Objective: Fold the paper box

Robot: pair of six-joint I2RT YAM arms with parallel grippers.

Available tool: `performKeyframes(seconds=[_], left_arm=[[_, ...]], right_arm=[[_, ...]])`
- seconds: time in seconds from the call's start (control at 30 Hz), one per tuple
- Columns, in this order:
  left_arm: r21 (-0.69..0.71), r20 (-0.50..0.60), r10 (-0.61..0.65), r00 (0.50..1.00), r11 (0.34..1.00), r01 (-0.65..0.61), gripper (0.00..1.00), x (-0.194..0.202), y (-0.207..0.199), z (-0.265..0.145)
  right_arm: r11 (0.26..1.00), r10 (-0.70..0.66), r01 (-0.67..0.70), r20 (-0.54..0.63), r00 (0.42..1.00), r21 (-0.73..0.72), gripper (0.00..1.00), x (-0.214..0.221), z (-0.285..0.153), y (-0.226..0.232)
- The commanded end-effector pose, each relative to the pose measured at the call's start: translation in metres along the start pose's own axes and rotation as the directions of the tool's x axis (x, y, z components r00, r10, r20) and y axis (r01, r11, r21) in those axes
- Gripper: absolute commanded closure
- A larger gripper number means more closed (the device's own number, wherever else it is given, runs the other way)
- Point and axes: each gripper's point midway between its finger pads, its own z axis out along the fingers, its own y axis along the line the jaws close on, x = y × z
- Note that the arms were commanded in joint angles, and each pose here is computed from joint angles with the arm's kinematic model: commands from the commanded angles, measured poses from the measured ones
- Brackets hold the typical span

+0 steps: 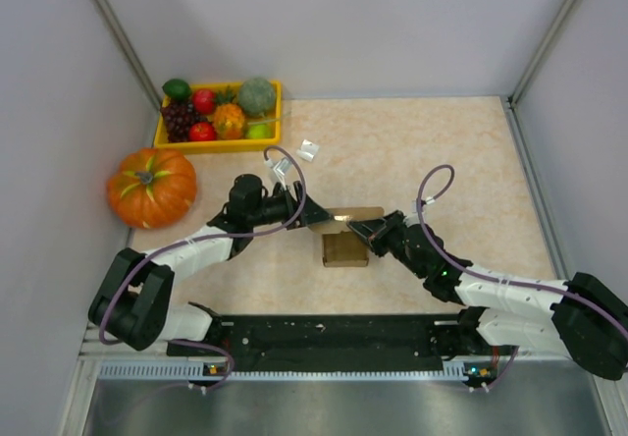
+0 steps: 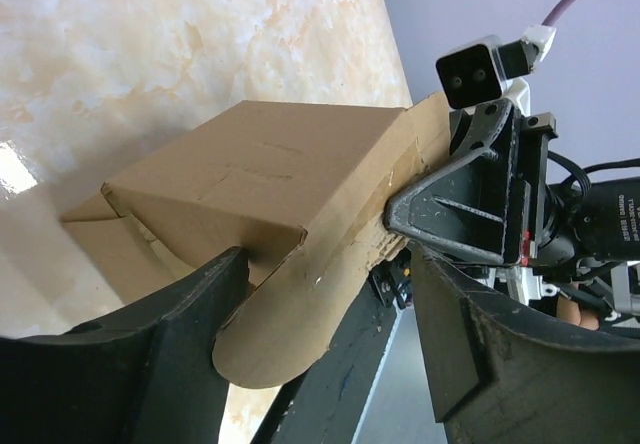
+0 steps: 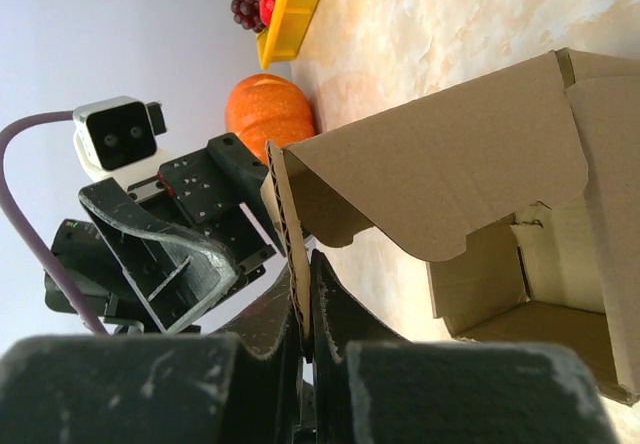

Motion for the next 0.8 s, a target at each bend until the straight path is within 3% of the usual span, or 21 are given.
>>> performKeyframes(seconds=[0.0,0.1,0.2,0.23,0.3,0.37,0.47,0.57,0.6,0.63,0.77], left_arm=[[0.076,0.022,0.073,0.997,0.994,-0.074,0.32,-0.011,-0.025,0.007],[0.066,0.010,0.076,0.997,0.995,-0.077,0.37,-0.007,-0.021,0.008],[0.031,0.016,0.088,0.996,0.996,-0.089,0.40,-0.006,-0.015,0.006],[0.013,0.016,0.104,0.994,0.994,-0.104,0.41,-0.005,-0.011,0.006],[-0.003,0.004,0.116,0.993,0.993,-0.116,0.42,-0.002,-0.007,0.005],[-0.010,-0.001,0.121,0.993,0.993,-0.121,0.43,-0.001,-0.004,0.005],[-0.011,-0.011,0.132,0.991,0.991,-0.132,0.44,0.002,-0.003,0.005],[-0.007,-0.018,0.148,0.989,0.989,-0.148,0.44,0.003,-0.005,0.005],[-0.002,-0.022,0.154,0.988,0.988,-0.155,0.44,0.003,-0.006,0.006],[-0.004,-0.022,0.158,0.987,0.987,-0.159,0.44,0.003,-0.006,0.006],[0.004,-0.019,0.173,0.985,0.985,-0.173,0.40,0.000,-0.011,0.007]], right_arm=[[0.999,-0.046,0.047,-0.024,0.999,0.019,1.00,0.005,-0.001,-0.003],[0.998,-0.056,0.056,-0.031,0.998,0.014,0.98,0.006,-0.003,-0.001],[0.993,-0.120,0.120,-0.039,0.992,0.016,0.83,0.005,-0.009,0.003],[0.971,-0.208,0.215,-0.068,0.976,0.102,0.70,0.006,-0.013,-0.017],[0.946,-0.302,0.311,-0.104,0.948,0.095,0.62,0.006,-0.019,-0.001],[0.879,-0.429,0.457,-0.194,0.882,0.133,0.45,0.009,-0.030,-0.012],[0.772,-0.559,0.623,-0.329,0.761,0.129,0.30,0.010,-0.058,-0.019],[0.686,-0.648,0.724,-0.387,0.656,0.079,0.22,0.005,-0.082,-0.005],[0.644,-0.640,0.751,-0.433,0.634,0.147,0.20,-0.004,-0.095,-0.018],[0.608,-0.664,0.773,-0.417,0.620,0.180,0.18,-0.017,-0.102,-0.016],[0.614,-0.687,0.760,-0.330,0.647,0.212,0.04,-0.060,-0.102,0.016]])
